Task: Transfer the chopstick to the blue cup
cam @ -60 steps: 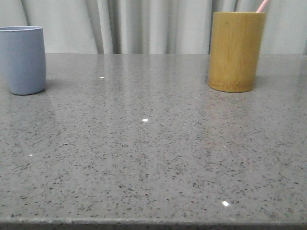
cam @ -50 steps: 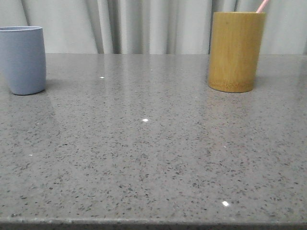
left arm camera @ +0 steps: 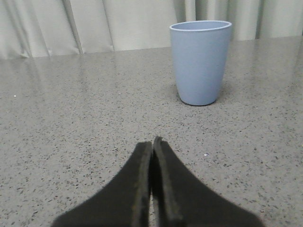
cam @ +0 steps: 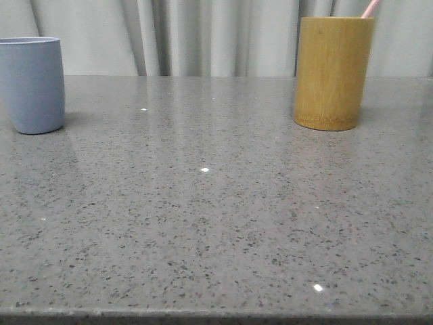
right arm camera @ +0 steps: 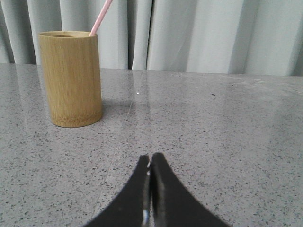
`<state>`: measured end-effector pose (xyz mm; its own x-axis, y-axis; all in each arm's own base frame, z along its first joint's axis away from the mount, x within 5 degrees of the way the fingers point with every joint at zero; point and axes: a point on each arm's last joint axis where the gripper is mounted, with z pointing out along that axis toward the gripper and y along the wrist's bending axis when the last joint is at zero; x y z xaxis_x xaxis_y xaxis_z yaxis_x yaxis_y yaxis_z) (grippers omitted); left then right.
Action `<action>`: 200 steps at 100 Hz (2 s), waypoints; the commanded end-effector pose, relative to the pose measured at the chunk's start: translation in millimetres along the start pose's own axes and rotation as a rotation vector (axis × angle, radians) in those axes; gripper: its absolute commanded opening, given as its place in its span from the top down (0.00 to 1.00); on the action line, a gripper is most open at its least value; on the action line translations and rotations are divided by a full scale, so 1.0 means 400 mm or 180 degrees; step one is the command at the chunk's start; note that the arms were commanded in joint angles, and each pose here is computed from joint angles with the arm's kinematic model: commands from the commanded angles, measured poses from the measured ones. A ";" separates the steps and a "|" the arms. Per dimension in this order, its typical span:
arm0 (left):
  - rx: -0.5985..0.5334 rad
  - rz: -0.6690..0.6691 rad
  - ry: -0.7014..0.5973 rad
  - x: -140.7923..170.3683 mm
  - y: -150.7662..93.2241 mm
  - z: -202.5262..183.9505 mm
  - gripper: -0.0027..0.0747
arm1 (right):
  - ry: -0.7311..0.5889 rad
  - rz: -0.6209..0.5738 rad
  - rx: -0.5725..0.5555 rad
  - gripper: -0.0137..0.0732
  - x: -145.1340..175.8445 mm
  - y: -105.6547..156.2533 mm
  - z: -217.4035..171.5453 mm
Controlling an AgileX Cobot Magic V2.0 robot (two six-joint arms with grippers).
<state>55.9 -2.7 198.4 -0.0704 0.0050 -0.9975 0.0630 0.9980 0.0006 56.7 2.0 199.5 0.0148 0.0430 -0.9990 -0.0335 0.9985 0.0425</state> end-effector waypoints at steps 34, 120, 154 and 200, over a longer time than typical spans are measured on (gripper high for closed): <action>0.0062 -0.0174 -0.0614 -0.093 -0.003 -0.024 0.99 | -0.0625 0.0015 0.0008 0.92 -0.098 0.002 -0.015; 0.0136 -0.0648 0.1177 -0.471 -0.021 0.087 0.99 | 0.0798 0.0021 -0.0134 0.92 -0.441 0.031 0.026; 0.0201 -0.0548 0.1218 -0.468 -0.024 0.087 0.61 | 0.0777 0.0022 -0.0133 0.55 -0.442 0.031 0.026; 0.0196 -0.0551 0.1009 -0.496 -0.023 0.124 0.14 | 0.0760 0.0022 -0.0133 0.14 -0.444 0.031 0.027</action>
<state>106.8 -15.4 371.6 -0.4992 -0.1120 -0.8592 0.0682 0.9835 -0.1678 61.5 7.4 361.2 -0.3149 0.0271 -0.9487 -0.0761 0.9957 0.0537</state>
